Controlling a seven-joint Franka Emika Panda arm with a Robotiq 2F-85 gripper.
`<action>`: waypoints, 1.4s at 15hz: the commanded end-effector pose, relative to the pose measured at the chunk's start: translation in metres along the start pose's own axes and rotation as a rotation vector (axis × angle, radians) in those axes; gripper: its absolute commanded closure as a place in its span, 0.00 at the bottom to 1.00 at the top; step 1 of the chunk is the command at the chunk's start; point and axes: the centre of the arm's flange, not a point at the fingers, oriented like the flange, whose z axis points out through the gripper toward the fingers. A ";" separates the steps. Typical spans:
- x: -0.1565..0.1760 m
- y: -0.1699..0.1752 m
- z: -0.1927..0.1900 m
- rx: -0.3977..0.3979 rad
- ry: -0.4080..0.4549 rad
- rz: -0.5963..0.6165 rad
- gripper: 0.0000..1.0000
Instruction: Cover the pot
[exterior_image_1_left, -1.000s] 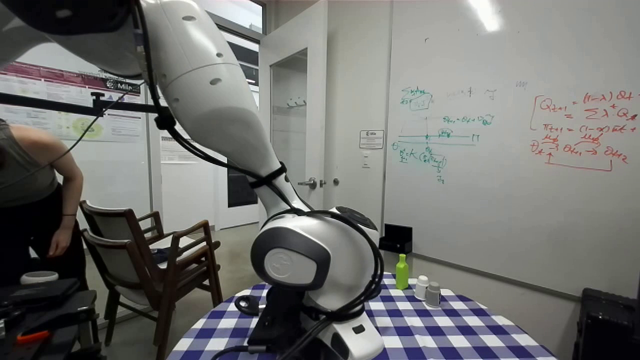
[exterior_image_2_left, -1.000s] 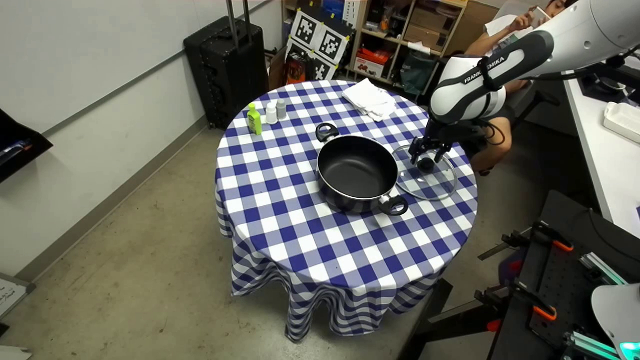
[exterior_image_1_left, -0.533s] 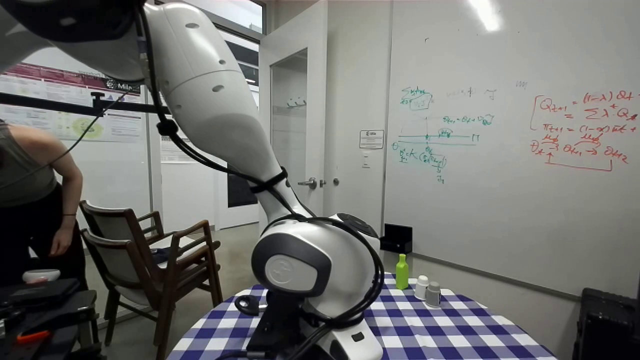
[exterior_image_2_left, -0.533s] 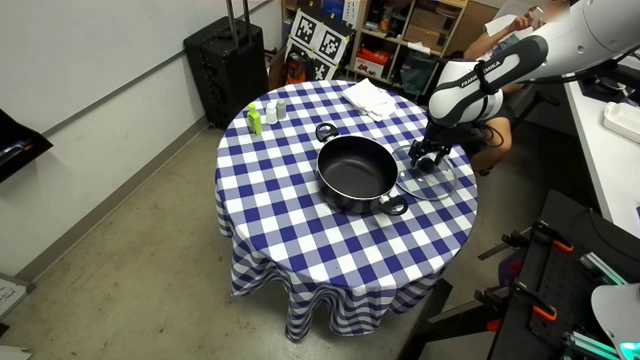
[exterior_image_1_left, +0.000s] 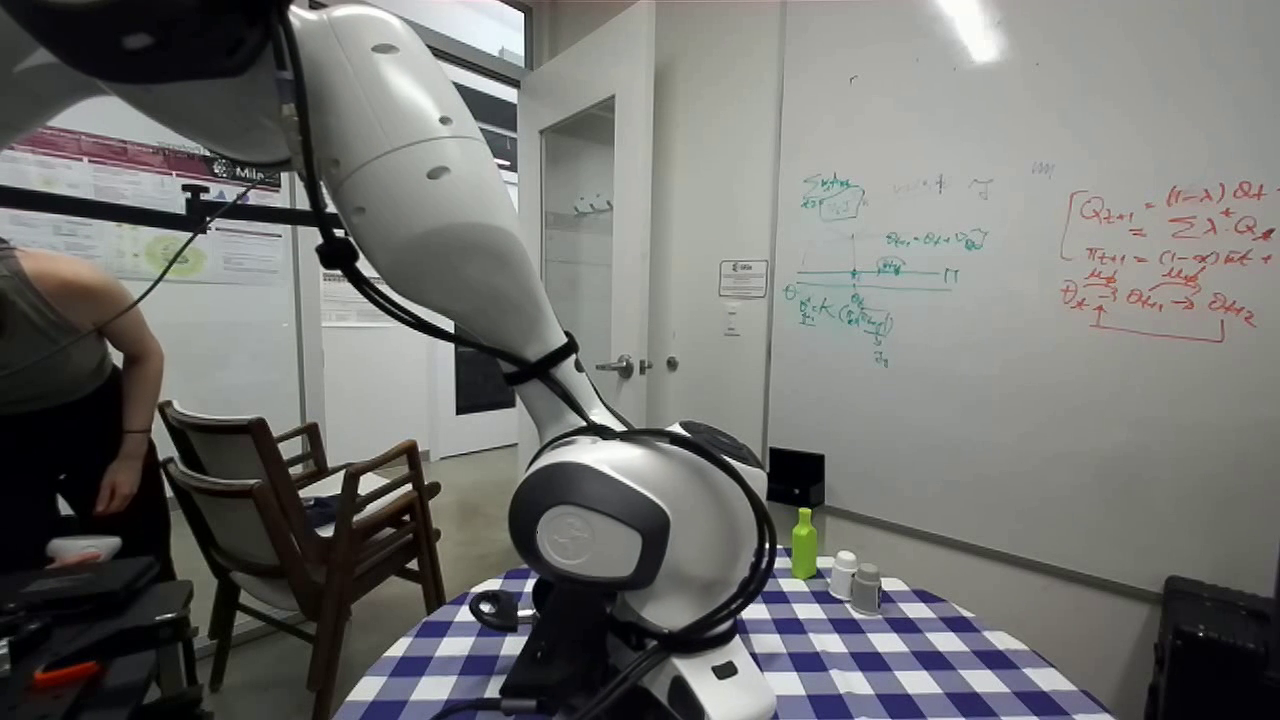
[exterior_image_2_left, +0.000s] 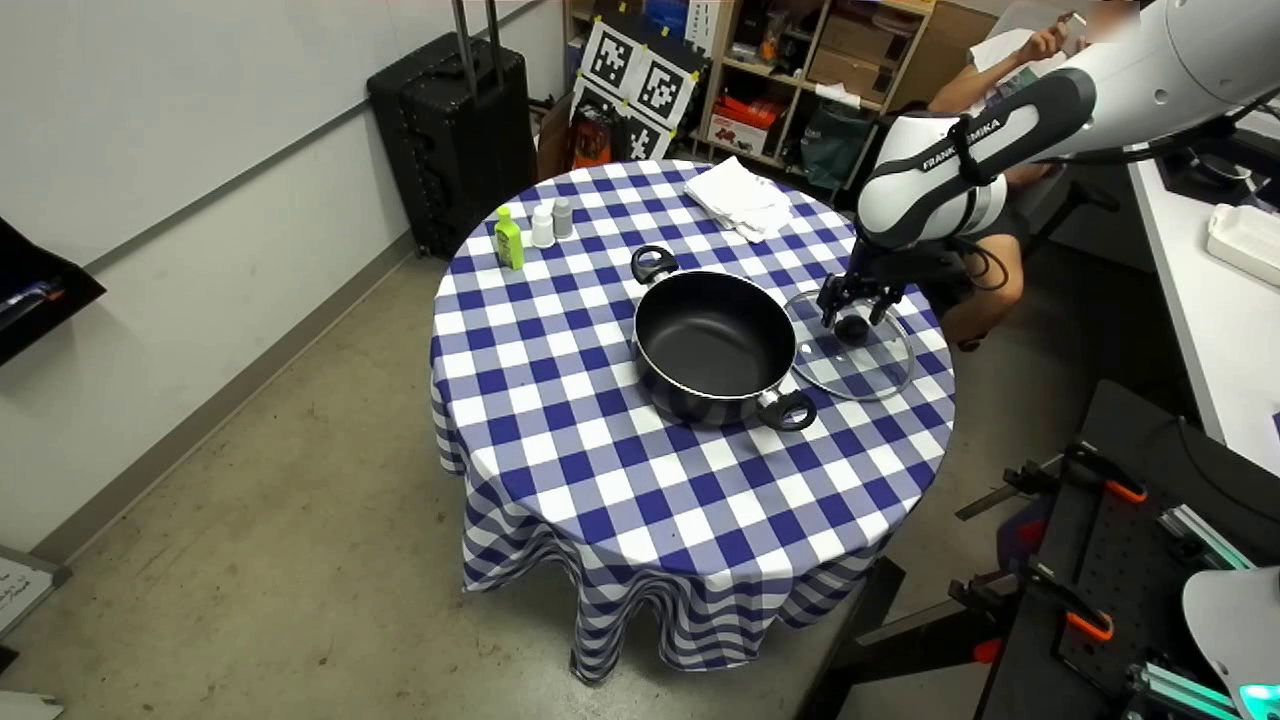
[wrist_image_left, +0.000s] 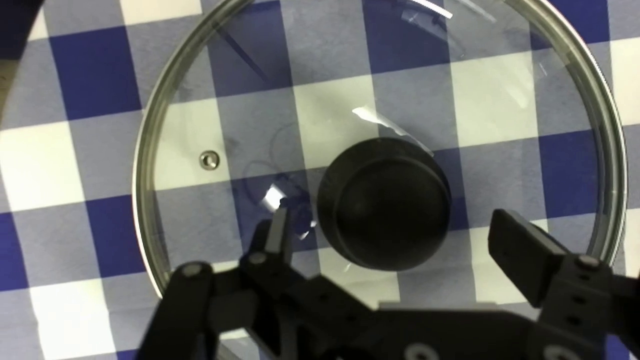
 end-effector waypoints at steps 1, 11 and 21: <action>0.002 -0.006 -0.002 -0.037 -0.004 0.004 0.27; -0.003 -0.020 -0.006 -0.077 -0.040 -0.056 0.74; -0.039 0.016 -0.023 0.013 -0.110 0.027 0.74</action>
